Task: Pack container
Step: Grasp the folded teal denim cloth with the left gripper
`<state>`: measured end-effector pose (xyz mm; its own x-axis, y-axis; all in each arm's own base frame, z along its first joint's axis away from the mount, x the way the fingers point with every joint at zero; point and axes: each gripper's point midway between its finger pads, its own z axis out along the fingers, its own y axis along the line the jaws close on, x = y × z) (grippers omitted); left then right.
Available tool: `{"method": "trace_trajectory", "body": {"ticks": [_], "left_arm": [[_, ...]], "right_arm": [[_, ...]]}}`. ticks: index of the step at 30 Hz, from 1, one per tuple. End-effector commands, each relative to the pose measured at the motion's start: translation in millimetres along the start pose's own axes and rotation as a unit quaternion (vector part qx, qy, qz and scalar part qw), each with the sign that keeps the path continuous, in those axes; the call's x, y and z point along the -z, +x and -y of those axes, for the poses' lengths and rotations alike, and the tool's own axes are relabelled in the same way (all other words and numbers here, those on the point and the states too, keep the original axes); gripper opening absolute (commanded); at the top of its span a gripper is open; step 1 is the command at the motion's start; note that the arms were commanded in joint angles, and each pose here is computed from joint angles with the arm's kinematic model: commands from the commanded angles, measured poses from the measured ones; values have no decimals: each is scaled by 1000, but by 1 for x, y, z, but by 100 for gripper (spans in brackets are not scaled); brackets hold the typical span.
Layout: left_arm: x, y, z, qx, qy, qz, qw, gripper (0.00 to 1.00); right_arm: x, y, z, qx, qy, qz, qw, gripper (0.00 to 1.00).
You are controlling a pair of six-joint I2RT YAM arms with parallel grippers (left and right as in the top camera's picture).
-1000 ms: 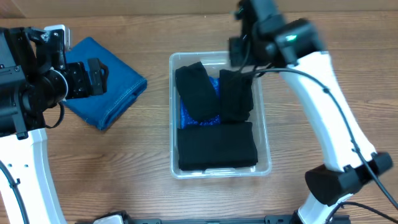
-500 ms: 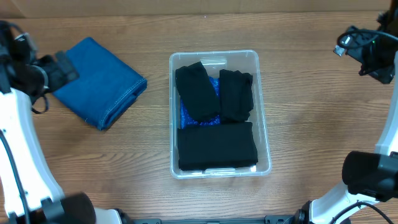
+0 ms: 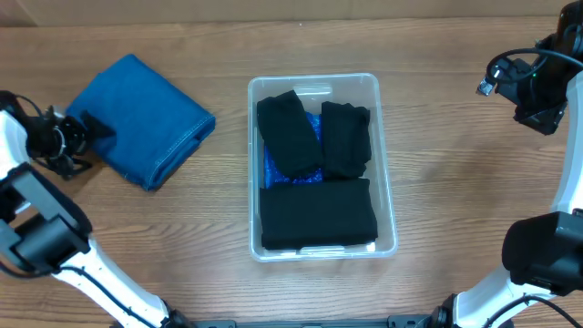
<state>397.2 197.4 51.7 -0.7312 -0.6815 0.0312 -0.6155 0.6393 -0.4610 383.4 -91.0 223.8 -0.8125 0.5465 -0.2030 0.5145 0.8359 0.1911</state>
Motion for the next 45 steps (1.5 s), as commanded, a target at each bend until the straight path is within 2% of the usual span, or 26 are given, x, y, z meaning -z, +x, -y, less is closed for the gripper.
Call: {"method": "trace_trajectory", "body": {"ticks": [1,9,13,17,21,24,25,26,31,33,34,37,45], "left_arm": [[-26,2,1,-12,33,-24,999,100],[-40,-3,3,-37,35,-19,999,100],[-50,-1,11,-41,73,-17,996,100],[-77,16,17,-38,112,-30,993,100],[-98,35,12,-29,109,-48,992,100],[-99,37,11,-27,109,-50,992,81],[-99,37,11,-28,109,-50,992,72],[-99,37,11,-28,109,-50,992,67],[-102,36,18,-39,110,-46,992,70],[-105,36,23,-42,110,-45,992,68],[-106,36,25,-45,110,-44,992,64],[-111,38,35,-58,111,-46,991,43],[-87,32,57,-78,140,-23,987,15]], "right_arm": [[4,2,-2,12,-4,1,1000,100],[4,3,-2,12,-4,0,1000,100],[4,4,-1,12,-3,-3,1000,100],[4,5,-1,11,-3,-3,1000,100],[4,6,-1,11,-2,-6,1000,100],[4,6,-1,11,-2,-6,1000,100],[4,6,-1,11,-3,-6,1000,100],[4,6,-1,11,-2,-6,1000,100],[4,8,0,10,-1,-10,1000,100],[4,8,0,11,-1,-11,1000,100],[4,8,-1,11,-1,-11,1000,100],[4,8,0,11,-1,-11,1000,100],[4,9,0,11,-1,-12,1000,100]]}}
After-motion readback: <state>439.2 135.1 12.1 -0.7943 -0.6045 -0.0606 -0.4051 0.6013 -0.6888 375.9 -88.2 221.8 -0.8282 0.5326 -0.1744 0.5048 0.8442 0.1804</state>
